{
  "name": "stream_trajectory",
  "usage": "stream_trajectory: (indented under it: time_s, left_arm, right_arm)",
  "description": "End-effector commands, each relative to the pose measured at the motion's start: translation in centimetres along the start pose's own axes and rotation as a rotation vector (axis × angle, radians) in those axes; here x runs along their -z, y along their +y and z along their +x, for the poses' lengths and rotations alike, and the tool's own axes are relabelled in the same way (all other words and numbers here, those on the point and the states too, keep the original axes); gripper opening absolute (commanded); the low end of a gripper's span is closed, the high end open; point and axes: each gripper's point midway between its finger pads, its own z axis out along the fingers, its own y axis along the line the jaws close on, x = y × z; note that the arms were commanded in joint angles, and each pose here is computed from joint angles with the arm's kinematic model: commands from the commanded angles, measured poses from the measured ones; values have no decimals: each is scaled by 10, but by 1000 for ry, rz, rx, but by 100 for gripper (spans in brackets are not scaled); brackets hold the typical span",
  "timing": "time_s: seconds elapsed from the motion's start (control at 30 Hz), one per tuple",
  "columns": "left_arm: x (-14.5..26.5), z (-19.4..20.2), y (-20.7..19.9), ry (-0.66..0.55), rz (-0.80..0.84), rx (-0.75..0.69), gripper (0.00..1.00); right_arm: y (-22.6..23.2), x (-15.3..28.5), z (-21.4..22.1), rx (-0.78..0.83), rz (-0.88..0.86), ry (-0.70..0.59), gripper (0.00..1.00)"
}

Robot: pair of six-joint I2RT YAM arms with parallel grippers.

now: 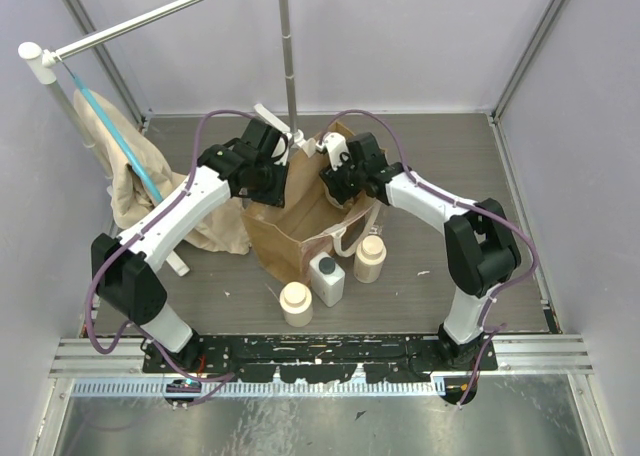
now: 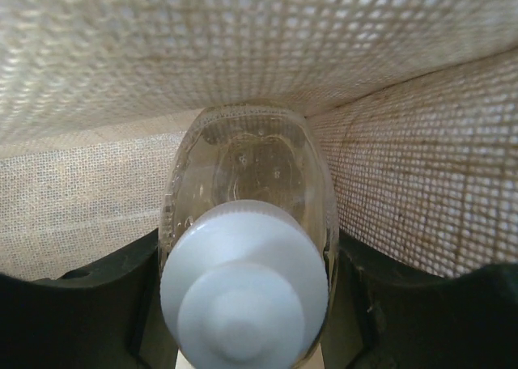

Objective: Place the personal care products into the canvas bag

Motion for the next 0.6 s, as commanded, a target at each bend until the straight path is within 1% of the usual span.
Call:
stream_trajectory:
  time_s: [0.0, 0.03, 0.07, 0.1, 0.17, 0.23, 0.33, 0.47, 0.57]
  left_arm:
    - [1, -7, -1, -11, 3, -22, 3]
    - [1, -7, -1, -11, 3, -21, 4]
    - [1, -7, -1, -10, 2, -23, 3]
    - [0, -7, -1, -10, 1, -23, 3]
    - [0, -7, -1, -9, 0, -24, 4]
    - [0, -6, -1, -8, 1, -25, 4]
    - [0, -6, -1, -7, 3, -26, 4]
    - [-1, -6, -2, -5, 6, -27, 4]
    - [-2, -6, -2, -5, 10, -28, 4]
  right_arm:
    - [-17, 13, -56, -17, 60, -188, 47]
    - [-17, 13, -55, -22, 60, -185, 55]
    - [-18, 14, -55, -25, 62, -182, 65]
    - [-19, 15, -55, -27, 67, -179, 69]
    - [-20, 19, -57, -30, 75, -177, 82]
    - [-22, 25, -62, -33, 86, -185, 90]
    - [-25, 38, -75, -32, 98, -209, 96]
    - [-29, 62, -98, -34, 114, -247, 99]
    - [-30, 84, -120, -53, 114, -297, 100]
